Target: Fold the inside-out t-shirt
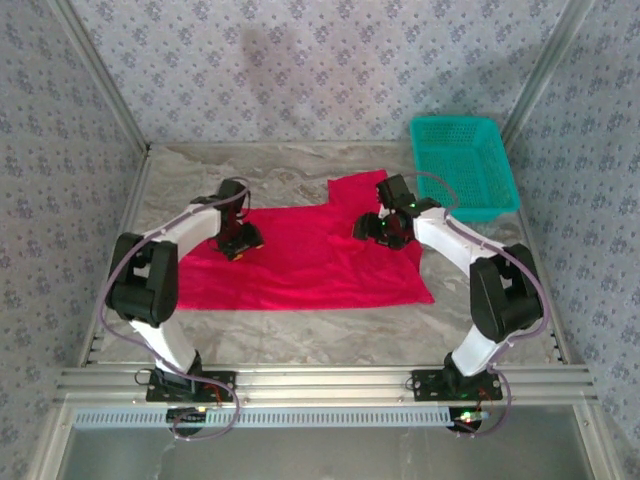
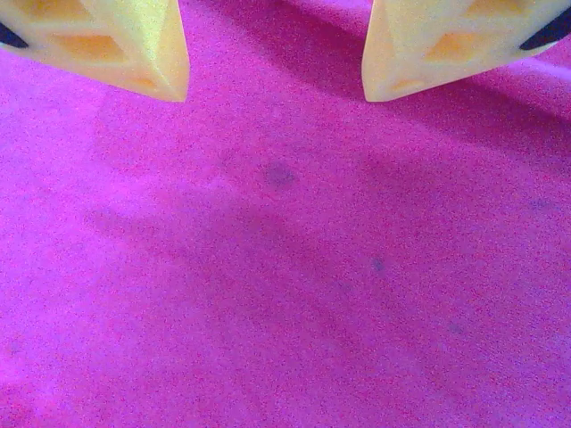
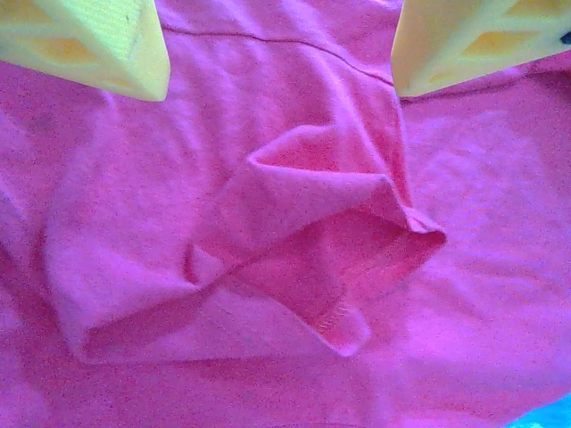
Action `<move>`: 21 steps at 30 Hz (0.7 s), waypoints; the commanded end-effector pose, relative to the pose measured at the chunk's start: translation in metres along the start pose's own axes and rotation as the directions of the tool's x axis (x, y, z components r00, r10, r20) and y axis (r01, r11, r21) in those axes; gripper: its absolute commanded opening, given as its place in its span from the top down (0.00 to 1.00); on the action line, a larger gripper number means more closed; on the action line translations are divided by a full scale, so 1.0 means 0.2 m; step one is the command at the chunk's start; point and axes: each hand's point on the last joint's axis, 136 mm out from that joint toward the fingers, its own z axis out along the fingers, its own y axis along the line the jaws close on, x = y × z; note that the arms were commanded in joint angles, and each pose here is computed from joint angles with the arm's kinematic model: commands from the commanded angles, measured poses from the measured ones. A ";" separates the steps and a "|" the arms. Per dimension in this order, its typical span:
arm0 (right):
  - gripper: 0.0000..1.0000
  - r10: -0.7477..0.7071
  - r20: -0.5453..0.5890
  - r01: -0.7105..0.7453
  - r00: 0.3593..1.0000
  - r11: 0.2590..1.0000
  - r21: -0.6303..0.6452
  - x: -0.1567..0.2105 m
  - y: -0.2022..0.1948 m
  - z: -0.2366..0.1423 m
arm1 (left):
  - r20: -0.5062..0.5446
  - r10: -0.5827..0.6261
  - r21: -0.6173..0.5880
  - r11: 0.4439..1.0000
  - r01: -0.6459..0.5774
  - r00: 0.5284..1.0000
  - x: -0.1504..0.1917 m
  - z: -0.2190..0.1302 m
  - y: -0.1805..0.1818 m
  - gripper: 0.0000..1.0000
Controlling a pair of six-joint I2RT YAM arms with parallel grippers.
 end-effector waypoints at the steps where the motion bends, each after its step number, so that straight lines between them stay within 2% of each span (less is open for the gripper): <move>1: 0.31 -0.012 -0.064 0.009 0.998 0.999 -0.046 0.03 0.03 0.11 | 0.060 -0.052 0.050 0.998 0.049 0.997 -0.09 -0.10 0.07 0.46; 6: 0.31 0.008 -0.145 -0.010 0.989 1.000 -0.014 0.06 -0.01 0.27 | 0.038 -0.152 0.108 0.983 0.148 0.988 -0.20 0.02 0.20 0.46; 9: 0.31 0.016 -0.186 -0.014 0.983 1.000 0.012 0.13 -0.05 0.31 | -0.030 -0.216 0.098 0.971 0.218 0.976 -0.19 0.14 0.32 0.47; 12: 0.31 0.010 -0.235 -0.001 0.972 0.999 0.042 0.27 -0.09 0.32 | -0.086 -0.283 0.049 0.957 0.287 0.955 -0.10 0.22 0.45 0.47; 15: 0.30 -0.019 -0.289 0.039 0.957 0.997 0.064 0.42 -0.12 0.28 | -0.138 -0.353 -0.016 0.935 0.354 0.925 0.02 0.22 0.59 0.47; 18: 0.30 -0.063 -0.339 0.100 0.939 0.991 0.093 0.57 -0.15 0.21 | -0.133 -0.389 -0.037 0.921 0.388 0.911 0.13 0.17 0.67 0.47; 21: 0.29 -0.081 -0.353 0.123 0.932 0.987 0.099 0.64 -0.16 0.14 | -0.120 -0.383 -0.026 0.923 0.383 0.916 0.18 0.11 0.68 0.47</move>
